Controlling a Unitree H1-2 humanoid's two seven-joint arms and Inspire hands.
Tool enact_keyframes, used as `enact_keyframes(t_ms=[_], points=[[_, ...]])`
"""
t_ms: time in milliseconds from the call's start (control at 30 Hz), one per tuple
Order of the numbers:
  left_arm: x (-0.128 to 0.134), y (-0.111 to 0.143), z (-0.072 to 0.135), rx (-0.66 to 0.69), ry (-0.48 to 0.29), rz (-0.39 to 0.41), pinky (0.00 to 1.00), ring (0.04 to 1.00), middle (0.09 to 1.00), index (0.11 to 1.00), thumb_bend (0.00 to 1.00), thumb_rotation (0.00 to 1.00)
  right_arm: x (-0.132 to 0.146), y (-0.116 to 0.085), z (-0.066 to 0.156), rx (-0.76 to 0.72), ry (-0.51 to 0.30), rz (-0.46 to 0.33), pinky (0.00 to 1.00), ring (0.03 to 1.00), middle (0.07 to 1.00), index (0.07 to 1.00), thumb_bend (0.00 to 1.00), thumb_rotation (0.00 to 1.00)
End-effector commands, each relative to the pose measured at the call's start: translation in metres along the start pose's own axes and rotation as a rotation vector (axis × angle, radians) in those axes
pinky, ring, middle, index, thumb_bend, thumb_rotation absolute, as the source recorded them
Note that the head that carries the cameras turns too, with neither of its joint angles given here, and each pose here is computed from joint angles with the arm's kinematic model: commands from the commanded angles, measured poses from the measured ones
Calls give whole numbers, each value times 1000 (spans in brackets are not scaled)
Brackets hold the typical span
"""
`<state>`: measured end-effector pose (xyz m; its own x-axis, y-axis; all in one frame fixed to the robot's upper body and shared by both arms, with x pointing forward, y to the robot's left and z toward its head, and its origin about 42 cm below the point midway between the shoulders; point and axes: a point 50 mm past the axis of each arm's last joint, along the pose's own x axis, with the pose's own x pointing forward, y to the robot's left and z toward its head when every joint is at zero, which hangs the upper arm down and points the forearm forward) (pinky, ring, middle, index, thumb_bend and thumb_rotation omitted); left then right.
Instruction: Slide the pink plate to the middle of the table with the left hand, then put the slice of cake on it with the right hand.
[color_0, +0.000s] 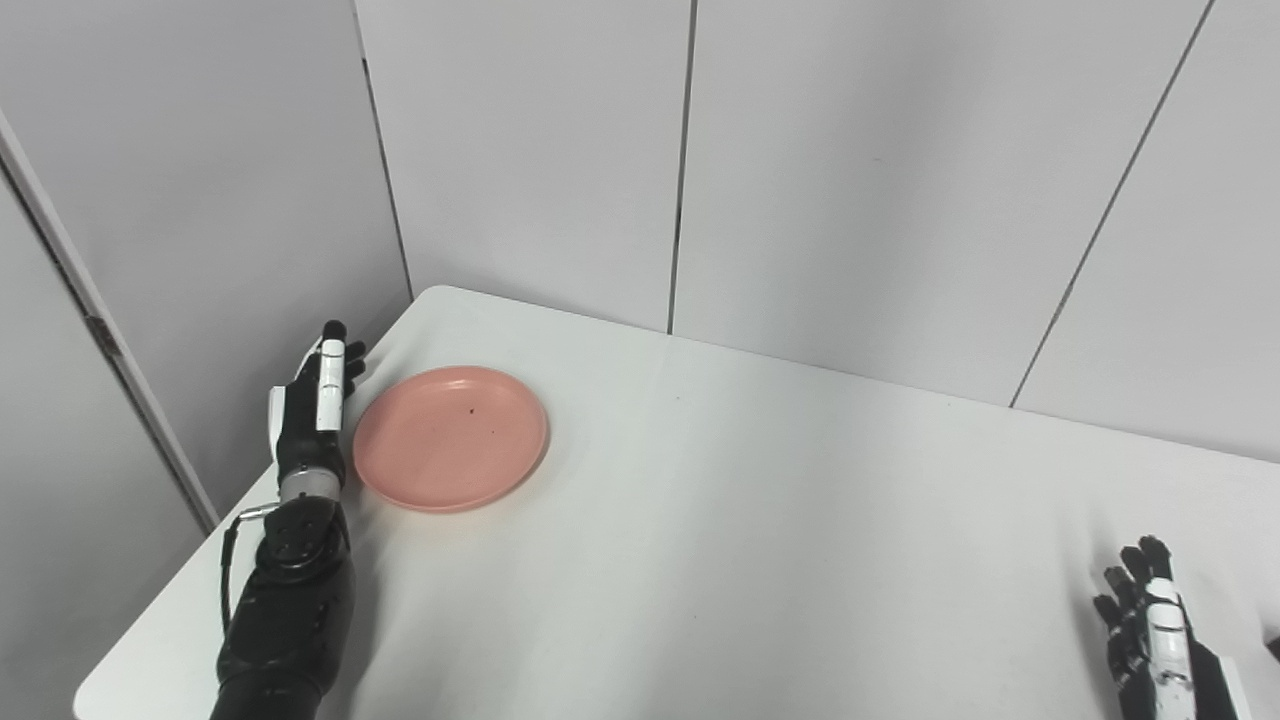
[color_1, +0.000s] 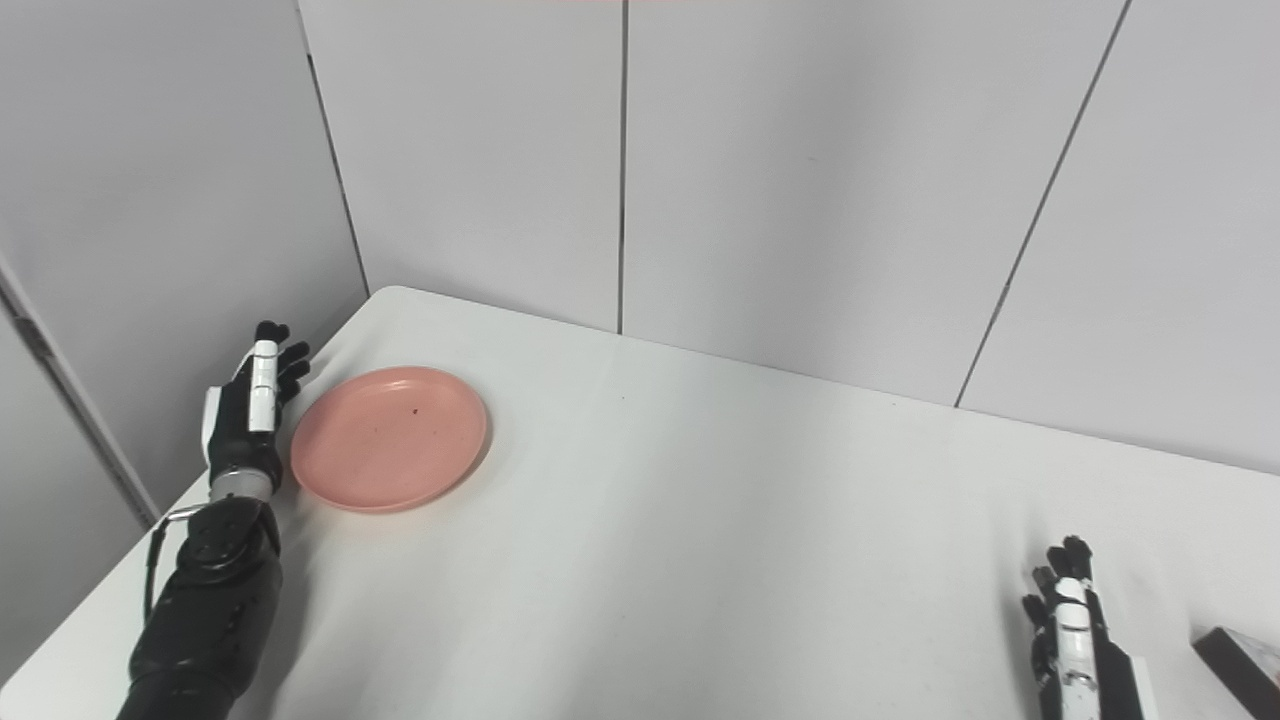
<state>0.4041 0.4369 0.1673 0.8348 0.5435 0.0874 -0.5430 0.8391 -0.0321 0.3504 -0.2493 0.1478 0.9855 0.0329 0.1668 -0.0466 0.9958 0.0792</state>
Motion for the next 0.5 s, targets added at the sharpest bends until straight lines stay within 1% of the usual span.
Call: enact_keyframes(t_ms=[0,33,133,400,467], points=[[6,0,13,13,-18,-41,914,891,864,870,872,1000,6,0,15,-6,-52,16,1000,1000,1000,1000,301,964],[7,-1,12,20,-10,-60,919,894,867,873,872,1000,6,1,15,0,-53,14,1000,1000,1000,1000,301,963],[8,-5,8,37,3,-112,988,929,884,886,867,1000,6,1,15,3,-53,10,1000,1000,1000,1000,305,946],[8,-24,-2,32,40,-196,971,902,860,859,891,1000,7,1,15,-8,-53,16,1000,1000,1000,1000,318,963],[7,-30,-1,5,47,-218,937,891,857,855,880,1000,8,2,16,-11,-55,17,1000,1000,1000,1000,324,962]])
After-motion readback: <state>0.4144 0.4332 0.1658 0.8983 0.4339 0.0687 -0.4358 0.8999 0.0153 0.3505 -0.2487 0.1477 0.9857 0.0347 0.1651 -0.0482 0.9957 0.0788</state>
